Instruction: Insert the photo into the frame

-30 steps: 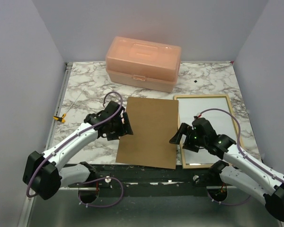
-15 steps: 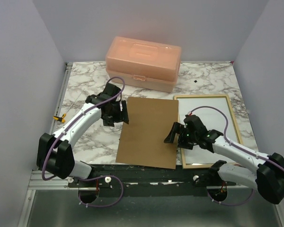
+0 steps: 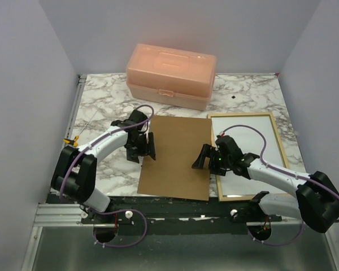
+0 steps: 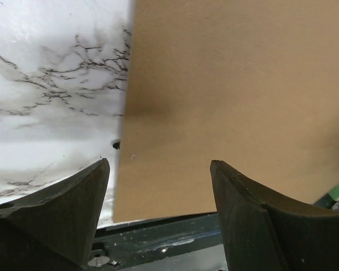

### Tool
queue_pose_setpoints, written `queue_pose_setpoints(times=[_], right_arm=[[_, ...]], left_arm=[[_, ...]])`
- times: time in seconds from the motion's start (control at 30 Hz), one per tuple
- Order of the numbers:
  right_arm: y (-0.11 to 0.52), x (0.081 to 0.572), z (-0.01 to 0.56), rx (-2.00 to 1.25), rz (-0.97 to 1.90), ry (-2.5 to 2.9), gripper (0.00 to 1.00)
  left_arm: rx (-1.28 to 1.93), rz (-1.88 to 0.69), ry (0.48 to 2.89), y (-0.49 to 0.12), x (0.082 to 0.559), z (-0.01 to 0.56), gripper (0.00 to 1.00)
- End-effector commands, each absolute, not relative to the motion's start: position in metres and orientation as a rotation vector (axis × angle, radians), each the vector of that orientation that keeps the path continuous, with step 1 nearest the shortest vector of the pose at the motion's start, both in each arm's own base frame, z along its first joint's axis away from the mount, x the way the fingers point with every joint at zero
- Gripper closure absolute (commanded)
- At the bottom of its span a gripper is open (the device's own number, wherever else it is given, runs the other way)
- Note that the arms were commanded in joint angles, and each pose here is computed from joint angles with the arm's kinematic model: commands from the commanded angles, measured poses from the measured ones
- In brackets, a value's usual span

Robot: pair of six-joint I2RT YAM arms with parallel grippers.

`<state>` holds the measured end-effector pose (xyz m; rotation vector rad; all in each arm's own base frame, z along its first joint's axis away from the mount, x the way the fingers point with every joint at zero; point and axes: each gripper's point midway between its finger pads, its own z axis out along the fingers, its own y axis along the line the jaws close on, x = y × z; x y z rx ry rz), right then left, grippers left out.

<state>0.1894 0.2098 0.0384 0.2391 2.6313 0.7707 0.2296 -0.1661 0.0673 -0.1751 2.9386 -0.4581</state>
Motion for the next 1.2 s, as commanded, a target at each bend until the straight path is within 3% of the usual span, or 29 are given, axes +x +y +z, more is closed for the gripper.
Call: queue_pose_setpoints(times=[0.0, 0.2, 0.6, 0.67, 0.87, 1.1, 1.17], right_arm=[[0.204, 0.185, 0.017, 0.268, 0.736, 2.651, 0.02], [0.215, 0.188, 0.026, 0.275, 0.854, 2.588, 0.04], [0.240, 0.181, 0.121, 0.226, 1.294, 2.254, 0.14], [0.241, 0.179, 0.132, 0.225, 1.325, 2.226, 0.20], [0.246, 0.179, 0.165, 0.204, 1.414, 2.133, 0.53], [0.242, 0.187, 0.179, 0.148, 1.278, 2.202, 0.64], [0.237, 0.189, 0.191, 0.155, 1.239, 2.196, 0.76]], left_arm=[[-0.259, -0.408, 2.999, -0.164, 0.223, 0.031, 0.27], [-0.301, -0.470, 3.030, -0.171, 0.210, -0.002, 0.28], [-0.220, -0.702, 3.043, -0.206, 0.183, -0.015, 0.30], [-0.186, -0.730, 3.047, -0.215, 0.179, -0.013, 0.31], [-0.097, -0.788, 3.032, -0.239, 0.167, -0.003, 0.31], [-0.037, -0.874, 2.944, -0.265, 0.173, 0.021, 0.31], [-0.013, -0.880, 2.923, -0.268, 0.174, 0.030, 0.31]])
